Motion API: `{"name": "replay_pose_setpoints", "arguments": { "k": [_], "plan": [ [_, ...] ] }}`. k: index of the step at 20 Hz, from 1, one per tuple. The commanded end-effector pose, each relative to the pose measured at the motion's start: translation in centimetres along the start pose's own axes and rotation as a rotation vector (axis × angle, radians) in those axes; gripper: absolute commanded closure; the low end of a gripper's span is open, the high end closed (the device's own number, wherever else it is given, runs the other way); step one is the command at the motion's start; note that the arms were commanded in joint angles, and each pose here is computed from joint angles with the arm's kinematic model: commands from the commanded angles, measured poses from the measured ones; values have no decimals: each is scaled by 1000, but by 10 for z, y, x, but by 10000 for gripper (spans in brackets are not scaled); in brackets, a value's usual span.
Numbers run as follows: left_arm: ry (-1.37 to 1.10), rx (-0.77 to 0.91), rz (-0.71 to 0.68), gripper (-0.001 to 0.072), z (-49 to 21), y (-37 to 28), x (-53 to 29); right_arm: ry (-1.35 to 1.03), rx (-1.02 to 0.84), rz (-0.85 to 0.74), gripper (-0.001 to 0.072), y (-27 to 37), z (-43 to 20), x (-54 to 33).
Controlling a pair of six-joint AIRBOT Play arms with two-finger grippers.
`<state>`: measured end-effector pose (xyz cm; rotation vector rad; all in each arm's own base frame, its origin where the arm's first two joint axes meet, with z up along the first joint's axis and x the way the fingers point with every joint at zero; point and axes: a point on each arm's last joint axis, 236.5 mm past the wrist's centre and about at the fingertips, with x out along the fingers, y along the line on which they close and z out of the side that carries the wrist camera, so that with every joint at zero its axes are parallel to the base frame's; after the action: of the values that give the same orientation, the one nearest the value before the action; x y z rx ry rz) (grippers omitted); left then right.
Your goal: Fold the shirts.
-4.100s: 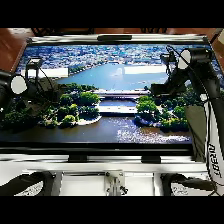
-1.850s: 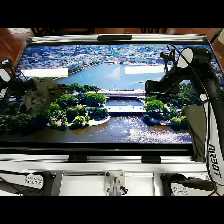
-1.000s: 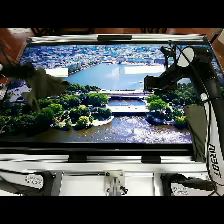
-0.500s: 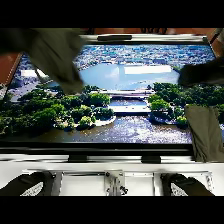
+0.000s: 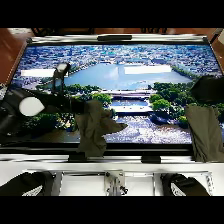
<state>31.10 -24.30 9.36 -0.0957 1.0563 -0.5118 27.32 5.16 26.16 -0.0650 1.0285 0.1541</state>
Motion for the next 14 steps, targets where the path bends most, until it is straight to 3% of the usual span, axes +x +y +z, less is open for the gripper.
{"name": "replay_pose_setpoints", "arguments": {
  "k": [1,5,9,14],
  "plan": [
    [26,-73,-20,-3,-10,0,15,128,-19,85,86,20,-17,52],
    [133,-36,156,-3,-9,67,-33,328,1,165,86,38,-51,134],
    [431,-112,236,-1,-84,135,-54,573,1,326,86,72,-99,199],
    [497,-299,-1,-1,-155,110,5,681,76,442,86,99,-112,257]
  ]
}}
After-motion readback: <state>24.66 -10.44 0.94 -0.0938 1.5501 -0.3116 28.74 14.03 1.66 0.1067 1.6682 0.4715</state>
